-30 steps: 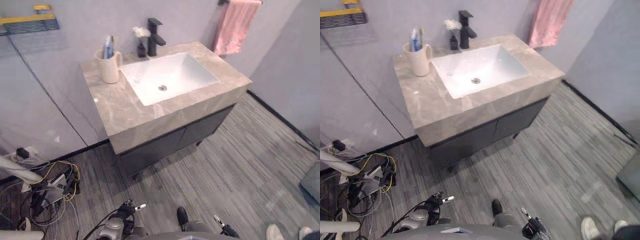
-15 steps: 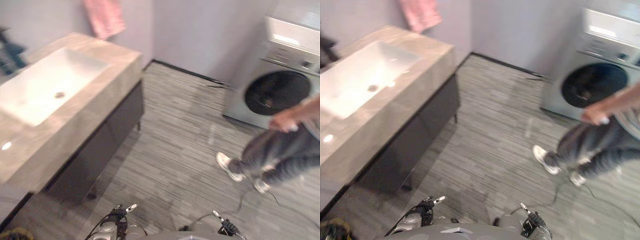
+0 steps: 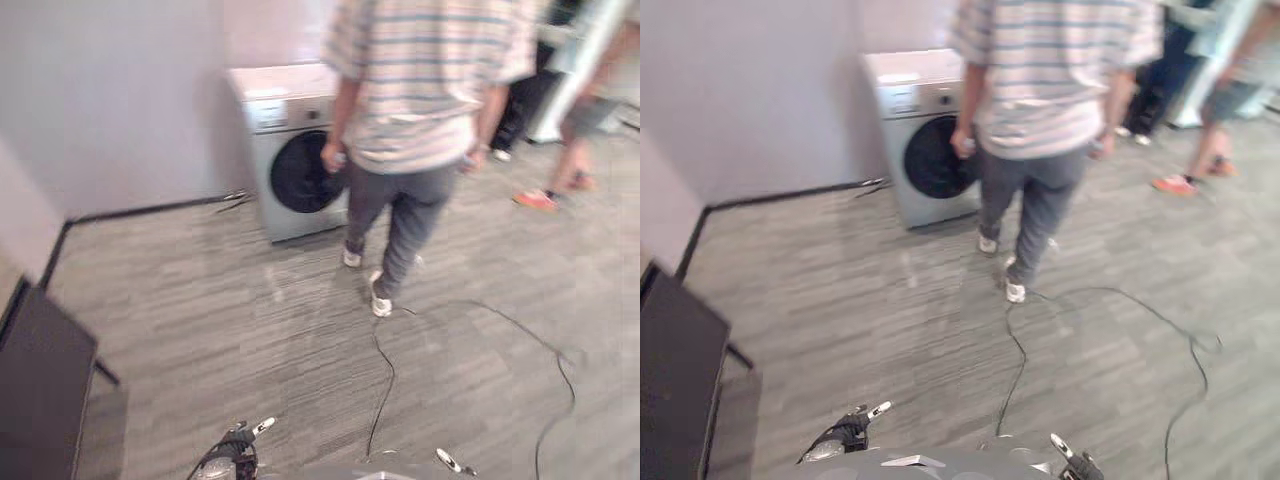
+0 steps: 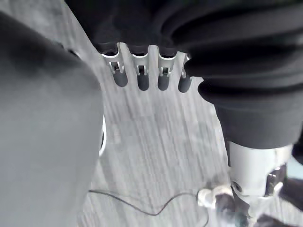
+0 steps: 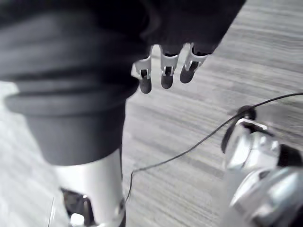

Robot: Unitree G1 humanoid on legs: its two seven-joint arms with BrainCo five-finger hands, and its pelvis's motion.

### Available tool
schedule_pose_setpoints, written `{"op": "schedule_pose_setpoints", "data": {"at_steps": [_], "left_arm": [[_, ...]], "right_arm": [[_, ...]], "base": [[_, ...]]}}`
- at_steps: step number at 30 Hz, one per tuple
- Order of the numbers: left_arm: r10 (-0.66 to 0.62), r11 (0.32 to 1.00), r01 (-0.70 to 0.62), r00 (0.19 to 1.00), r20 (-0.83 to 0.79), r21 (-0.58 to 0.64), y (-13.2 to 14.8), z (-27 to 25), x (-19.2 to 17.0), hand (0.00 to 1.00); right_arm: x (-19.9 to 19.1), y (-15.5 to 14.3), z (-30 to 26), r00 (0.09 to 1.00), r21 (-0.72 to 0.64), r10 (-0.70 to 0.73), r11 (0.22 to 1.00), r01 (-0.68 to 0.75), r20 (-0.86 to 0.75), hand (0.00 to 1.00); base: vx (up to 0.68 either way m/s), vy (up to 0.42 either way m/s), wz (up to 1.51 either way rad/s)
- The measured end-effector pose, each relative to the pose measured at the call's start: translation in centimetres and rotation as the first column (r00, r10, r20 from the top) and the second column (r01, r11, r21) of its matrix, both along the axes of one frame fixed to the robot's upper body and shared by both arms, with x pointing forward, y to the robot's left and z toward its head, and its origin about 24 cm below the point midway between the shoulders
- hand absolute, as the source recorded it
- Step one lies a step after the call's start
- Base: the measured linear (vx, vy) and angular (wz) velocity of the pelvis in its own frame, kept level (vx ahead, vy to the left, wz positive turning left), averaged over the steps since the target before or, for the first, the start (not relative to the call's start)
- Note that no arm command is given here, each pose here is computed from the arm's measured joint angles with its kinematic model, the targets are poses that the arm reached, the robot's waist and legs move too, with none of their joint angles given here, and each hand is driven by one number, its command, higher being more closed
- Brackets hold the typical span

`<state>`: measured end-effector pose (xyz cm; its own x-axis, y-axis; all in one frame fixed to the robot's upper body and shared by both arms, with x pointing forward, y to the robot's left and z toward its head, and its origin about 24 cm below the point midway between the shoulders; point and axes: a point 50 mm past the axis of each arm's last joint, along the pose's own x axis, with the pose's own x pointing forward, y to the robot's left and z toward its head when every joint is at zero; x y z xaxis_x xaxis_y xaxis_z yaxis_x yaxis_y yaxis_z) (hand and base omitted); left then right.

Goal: Organize washtable

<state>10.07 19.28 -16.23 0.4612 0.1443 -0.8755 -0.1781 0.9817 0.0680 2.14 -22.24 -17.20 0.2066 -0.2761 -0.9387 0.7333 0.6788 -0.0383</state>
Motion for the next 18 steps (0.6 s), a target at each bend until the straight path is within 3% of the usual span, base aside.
{"op": "schedule_pose_setpoints", "data": {"at_steps": [4,8,14,18], "left_arm": [[0.036,0.999,-0.036,0.999,0.026,-0.016,-0.4,0.1,0.5,0.00],[0.143,0.989,-0.142,0.989,0.044,-0.029,0.2,0.2,0.0,0.00],[0.126,0.992,-0.124,0.989,0.073,-0.030,0.2,0.5,0.9,0.00],[0.145,0.988,-0.142,0.987,0.066,-0.053,-0.2,0.4,1.2,0.00]], "right_arm": [[-1.7,-0.7,0.1,0.999,-0.017,-0.031,0.999,0.031,-0.042,0.00],[-1.4,0.8,-0.1,0.998,0.010,0.062,0.998,-0.062,-0.028,0.00],[-1.1,1.2,0.1,0.990,0.014,0.140,0.990,-0.140,-0.008,0.00],[2.0,0.9,0.4,0.984,-0.011,0.163,0.987,-0.162,0.077,0.00]], "base": [[0.07,0.167,-1.76],[0.14,0.185,-1.79],[0.23,0.084,-0.63],[0.21,-0.029,-1.08]]}}
